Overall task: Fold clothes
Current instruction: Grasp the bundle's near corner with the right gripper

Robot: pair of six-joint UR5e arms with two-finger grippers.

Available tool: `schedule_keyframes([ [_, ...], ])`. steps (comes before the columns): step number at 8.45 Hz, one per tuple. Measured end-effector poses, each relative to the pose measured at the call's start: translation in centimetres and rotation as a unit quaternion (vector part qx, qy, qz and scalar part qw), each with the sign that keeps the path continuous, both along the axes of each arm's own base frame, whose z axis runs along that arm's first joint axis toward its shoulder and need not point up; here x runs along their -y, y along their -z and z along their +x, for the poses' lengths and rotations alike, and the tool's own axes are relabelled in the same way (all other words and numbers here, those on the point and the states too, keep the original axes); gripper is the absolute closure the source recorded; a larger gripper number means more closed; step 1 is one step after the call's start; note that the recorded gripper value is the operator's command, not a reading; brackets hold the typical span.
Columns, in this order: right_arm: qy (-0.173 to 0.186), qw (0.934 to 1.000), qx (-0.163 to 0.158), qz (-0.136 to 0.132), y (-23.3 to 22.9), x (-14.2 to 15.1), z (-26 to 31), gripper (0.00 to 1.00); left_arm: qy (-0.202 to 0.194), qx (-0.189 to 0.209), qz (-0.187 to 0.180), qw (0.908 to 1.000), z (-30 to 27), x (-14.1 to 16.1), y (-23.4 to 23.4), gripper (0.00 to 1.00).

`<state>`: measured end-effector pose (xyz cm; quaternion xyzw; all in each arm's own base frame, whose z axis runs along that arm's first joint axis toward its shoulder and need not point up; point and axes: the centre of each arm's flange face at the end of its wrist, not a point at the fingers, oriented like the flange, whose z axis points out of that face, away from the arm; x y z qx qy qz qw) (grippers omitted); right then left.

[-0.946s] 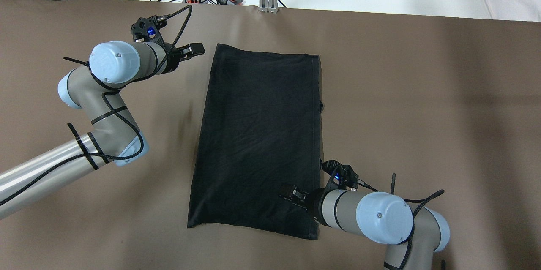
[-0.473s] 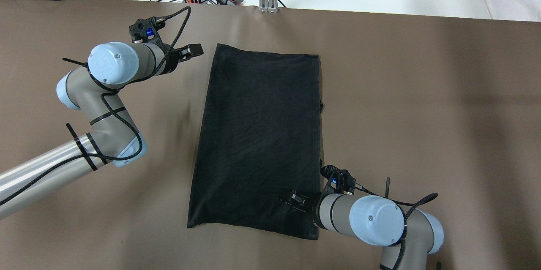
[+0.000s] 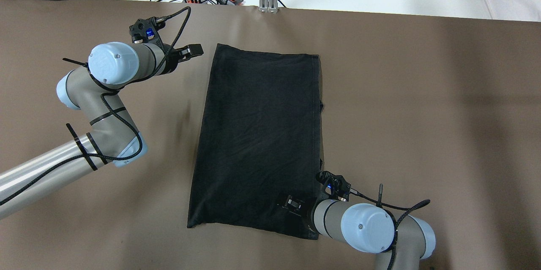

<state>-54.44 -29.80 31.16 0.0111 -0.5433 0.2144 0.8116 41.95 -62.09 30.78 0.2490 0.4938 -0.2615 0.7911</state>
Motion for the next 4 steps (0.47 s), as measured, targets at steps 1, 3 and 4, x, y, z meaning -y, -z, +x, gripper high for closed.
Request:
schedule_keyframes([
  [1, -0.001, 1.0, -0.001, 0.0, 0.0, 0.0, -0.3, 0.06, 0.0, 0.0, 0.0, 1.0, 0.0, 0.0, 0.0, 0.0],
  [3, -0.005, 1.0, -0.002, 0.003, 0.5, 0.5, -1.6, 0.33, 0.0, 0.0, 0.0, 1.0, 0.0, 0.1, 0.0, 0.0],
  [4, -0.009, 0.9999, -0.003, 0.004, 0.7, 0.8, -2.4, 0.94, 0.0, 0.0, 0.0, 1.0, 0.0, 0.1, 0.1, 0.0],
])
